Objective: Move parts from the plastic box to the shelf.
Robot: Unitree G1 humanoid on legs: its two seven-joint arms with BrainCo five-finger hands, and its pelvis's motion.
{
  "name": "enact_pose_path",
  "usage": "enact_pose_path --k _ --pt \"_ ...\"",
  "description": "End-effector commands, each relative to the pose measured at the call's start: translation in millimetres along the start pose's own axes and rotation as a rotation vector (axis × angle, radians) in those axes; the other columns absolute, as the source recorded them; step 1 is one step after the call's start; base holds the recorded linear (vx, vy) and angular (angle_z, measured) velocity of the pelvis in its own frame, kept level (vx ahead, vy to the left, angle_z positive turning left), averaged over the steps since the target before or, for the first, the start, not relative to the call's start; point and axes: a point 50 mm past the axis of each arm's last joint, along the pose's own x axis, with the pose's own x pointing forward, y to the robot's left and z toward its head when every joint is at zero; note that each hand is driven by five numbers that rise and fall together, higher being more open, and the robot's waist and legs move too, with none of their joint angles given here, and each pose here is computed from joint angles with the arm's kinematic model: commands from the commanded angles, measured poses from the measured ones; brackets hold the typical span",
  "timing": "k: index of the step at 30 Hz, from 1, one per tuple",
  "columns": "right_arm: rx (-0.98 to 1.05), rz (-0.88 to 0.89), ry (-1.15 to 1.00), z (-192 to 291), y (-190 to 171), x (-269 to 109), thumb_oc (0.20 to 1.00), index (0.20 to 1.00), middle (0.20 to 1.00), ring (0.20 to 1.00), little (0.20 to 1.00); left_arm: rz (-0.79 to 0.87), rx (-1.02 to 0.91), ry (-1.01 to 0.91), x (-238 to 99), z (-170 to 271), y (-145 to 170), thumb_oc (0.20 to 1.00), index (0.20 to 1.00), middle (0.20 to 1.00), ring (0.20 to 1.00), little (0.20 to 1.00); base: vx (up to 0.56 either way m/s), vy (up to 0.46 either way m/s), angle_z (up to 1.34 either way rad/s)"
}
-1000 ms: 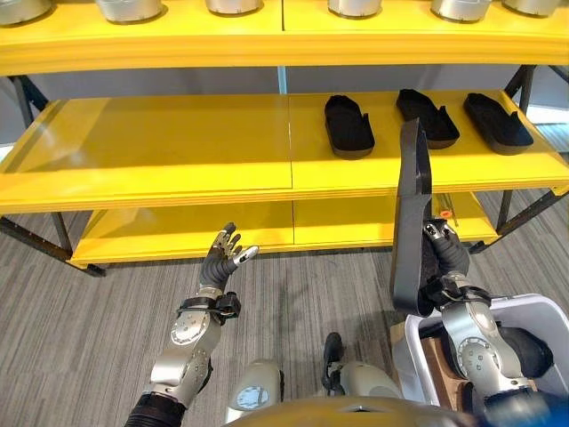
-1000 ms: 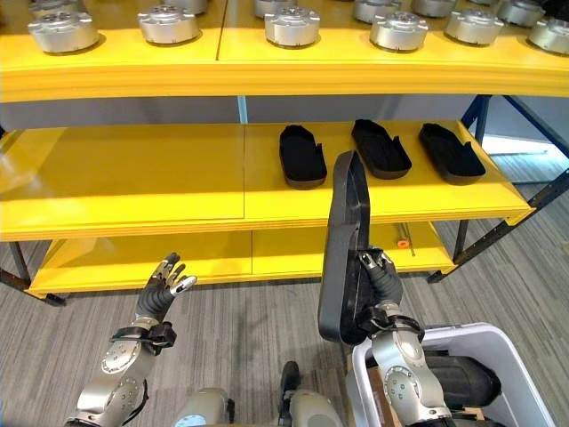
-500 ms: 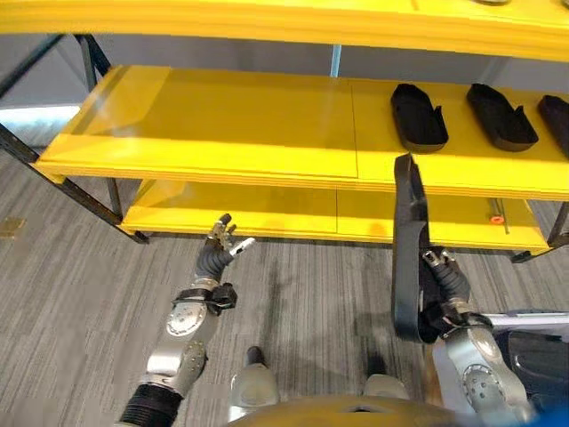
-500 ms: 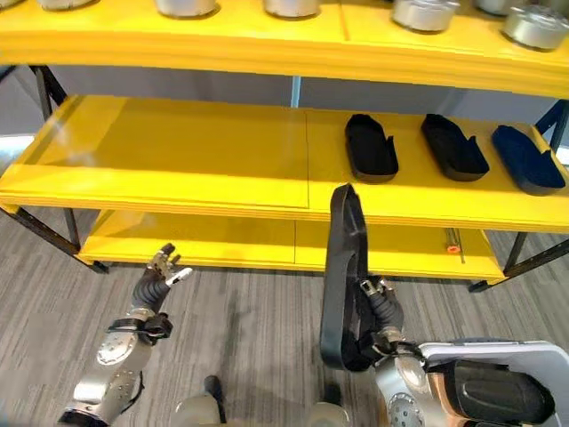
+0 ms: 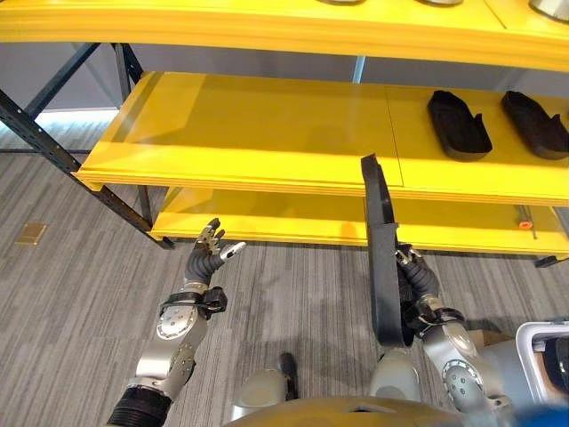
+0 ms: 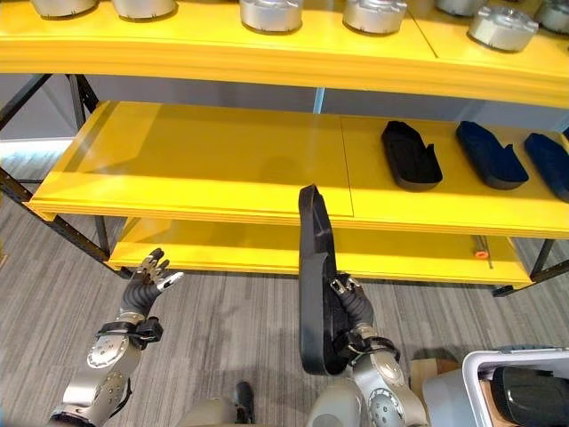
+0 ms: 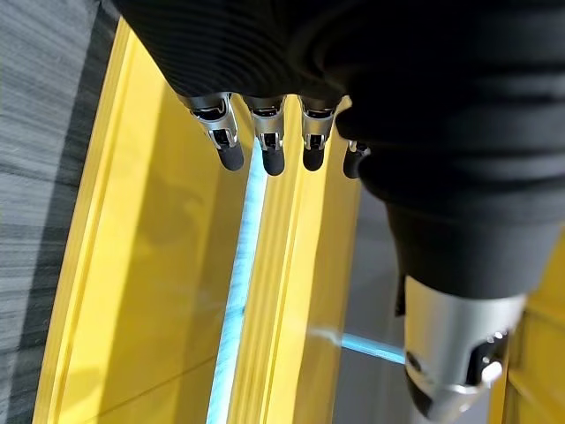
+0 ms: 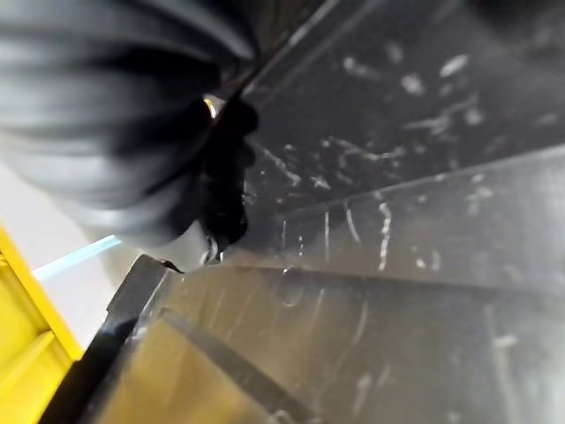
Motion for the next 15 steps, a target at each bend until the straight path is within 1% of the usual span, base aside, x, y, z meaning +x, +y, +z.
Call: enact_pose_path --k 1,5,7,10,12,15 --pt "-0.009 0.096 -0.173 39.8 15.4 11.0 0.200 0.200 0.200 0.200 0.200 -0.028 0.006 -0.134 1.1 25.0 -1.5 1.000 1.000 1.000 1.000 1.000 0.22 -0.160 0.12" --pt "-0.023 0.098 -0.179 41.5 15.9 11.8 0.200 0.200 0.200 0.200 0.200 -0.037 0.000 -0.133 1.0 23.4 -4.0 1.000 1.000 1.000 1.000 1.000 0.20 -0.210 0.00" --pt "-0.016 0.085 -0.180 41.9 12.7 10.4 0.200 0.200 0.200 0.200 0.200 -0.054 -0.017 -0.125 3.8 19.8 -11.3 1.000 1.000 1.000 1.000 1.000 0.26 -0.290 0.11" --pt "-0.035 0.076 -0.192 46.5 8.4 9.7 0.200 0.200 0.200 0.200 0.200 -0.059 -0.046 -0.116 2.7 16.7 -14.3 1.000 1.000 1.000 1.000 1.000 0.17 -0.227 0.13" --pt "-0.061 0.061 -0.212 52.2 3.6 8.7 0.200 0.200 0.200 0.200 0.200 -0.075 -0.071 -0.111 2.3 15.9 -18.4 1.000 1.000 1.000 1.000 1.000 0.16 -0.302 -0.13" --pt "-0.077 0.031 -0.235 57.1 -3.2 6.4 0.200 0.200 0.200 0.200 0.200 -0.090 -0.098 -0.106 3.2 15.2 -23.0 1.000 1.000 1.000 1.000 1.000 0.17 -0.425 -0.02"
